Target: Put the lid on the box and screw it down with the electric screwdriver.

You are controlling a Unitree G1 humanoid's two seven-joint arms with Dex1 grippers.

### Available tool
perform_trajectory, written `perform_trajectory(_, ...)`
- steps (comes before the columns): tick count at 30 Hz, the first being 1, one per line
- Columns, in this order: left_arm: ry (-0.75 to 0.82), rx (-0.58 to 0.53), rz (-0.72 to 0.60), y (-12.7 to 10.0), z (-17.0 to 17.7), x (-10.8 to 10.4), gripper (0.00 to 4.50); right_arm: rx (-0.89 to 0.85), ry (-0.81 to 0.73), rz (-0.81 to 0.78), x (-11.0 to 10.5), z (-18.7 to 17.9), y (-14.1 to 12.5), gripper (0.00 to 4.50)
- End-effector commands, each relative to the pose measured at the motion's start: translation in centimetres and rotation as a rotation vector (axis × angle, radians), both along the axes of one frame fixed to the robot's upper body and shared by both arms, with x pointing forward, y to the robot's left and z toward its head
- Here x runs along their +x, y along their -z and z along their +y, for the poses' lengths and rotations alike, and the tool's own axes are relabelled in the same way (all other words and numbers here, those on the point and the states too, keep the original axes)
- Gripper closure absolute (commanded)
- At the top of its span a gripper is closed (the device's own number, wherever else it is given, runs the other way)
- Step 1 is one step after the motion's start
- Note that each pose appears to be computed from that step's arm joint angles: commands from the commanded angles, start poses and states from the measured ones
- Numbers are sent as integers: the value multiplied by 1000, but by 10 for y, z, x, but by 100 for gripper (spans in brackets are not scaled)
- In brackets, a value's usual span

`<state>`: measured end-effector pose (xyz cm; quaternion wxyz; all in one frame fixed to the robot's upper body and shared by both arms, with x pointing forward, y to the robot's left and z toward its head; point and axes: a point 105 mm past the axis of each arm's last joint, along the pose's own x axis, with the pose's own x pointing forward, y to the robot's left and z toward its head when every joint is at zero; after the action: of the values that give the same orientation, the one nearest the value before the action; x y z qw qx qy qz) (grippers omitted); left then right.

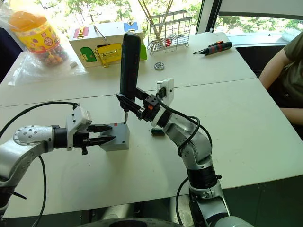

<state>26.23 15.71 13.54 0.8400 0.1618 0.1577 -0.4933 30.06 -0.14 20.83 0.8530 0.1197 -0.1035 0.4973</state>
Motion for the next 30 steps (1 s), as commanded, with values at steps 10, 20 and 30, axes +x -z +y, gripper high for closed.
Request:
perform_trajectory(10,3,9,52,13,1,2,267,6,7,-113,-2,7,-11,272)
perform_trajectory(20,-1,12,48,14,1,4,267,-14,0,-99,-1,12,-2,272)
perform_trajectory(30,0,21,60,18,1,3,267,-152,-28,-130,-6,23,19,272)
